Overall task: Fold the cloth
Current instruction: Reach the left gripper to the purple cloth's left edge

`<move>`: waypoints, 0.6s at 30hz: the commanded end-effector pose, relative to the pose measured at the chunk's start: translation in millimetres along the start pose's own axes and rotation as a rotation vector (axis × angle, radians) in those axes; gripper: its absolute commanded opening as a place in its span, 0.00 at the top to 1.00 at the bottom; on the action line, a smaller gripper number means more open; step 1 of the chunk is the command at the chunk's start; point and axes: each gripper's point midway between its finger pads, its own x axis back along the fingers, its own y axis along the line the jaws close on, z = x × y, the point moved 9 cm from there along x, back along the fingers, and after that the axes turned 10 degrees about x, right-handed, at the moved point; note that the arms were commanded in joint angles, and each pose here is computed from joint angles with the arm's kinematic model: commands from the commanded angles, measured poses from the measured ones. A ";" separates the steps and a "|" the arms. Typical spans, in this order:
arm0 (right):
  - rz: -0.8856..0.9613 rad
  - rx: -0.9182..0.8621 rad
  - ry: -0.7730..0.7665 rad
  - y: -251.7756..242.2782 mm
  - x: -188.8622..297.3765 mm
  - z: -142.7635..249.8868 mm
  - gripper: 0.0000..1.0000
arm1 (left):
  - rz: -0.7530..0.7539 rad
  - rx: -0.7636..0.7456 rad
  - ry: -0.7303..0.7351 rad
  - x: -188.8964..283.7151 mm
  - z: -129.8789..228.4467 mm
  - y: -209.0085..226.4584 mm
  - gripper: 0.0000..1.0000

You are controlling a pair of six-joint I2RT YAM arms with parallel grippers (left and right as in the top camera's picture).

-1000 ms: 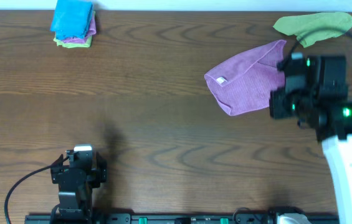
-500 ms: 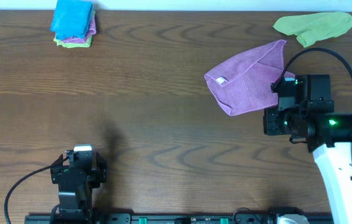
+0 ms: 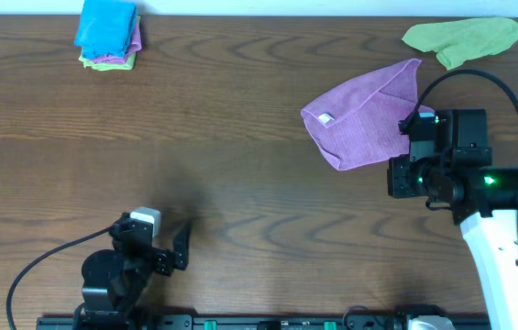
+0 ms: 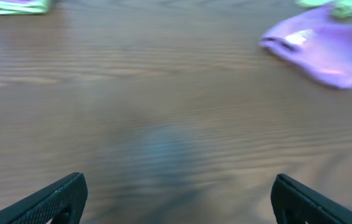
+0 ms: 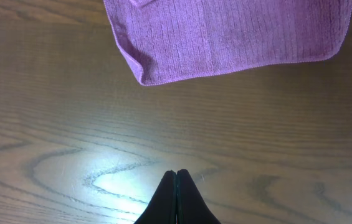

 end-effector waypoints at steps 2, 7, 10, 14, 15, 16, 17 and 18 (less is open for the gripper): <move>-0.005 -0.009 -0.016 1.4 3.1 -0.9 0.99 | 0.205 0.108 -0.021 1.6 -7.7 -17.3 0.05; -0.003 -0.007 -0.033 1.0 3.1 -3.6 0.98 | 0.337 0.067 -0.121 2.6 -27.0 -29.2 0.05; 0.004 -0.005 -0.064 -0.2 3.4 -8.3 0.98 | 0.331 0.067 -0.125 -6.8 -31.6 -26.5 0.05; 0.010 -0.018 -0.106 -1.4 4.1 -14.9 0.99 | 0.318 0.090 -0.082 -27.9 -37.9 -20.7 0.05; 0.011 -0.027 -0.108 -1.4 4.1 -15.2 0.99 | 0.320 0.097 -0.065 -34.2 -39.1 -19.5 0.05; 0.010 -0.027 -0.106 -1.4 4.1 -15.0 0.99 | 0.320 0.105 -0.046 -40.7 -40.8 -18.3 0.05; 0.013 -0.027 -0.103 -1.6 4.1 -14.5 0.99 | 0.325 0.108 -0.030 -46.1 -43.5 -18.3 0.05; 0.021 -0.028 -0.099 -2.1 4.5 -13.6 0.99 | 0.328 0.110 -0.009 -53.8 -48.4 -18.8 0.05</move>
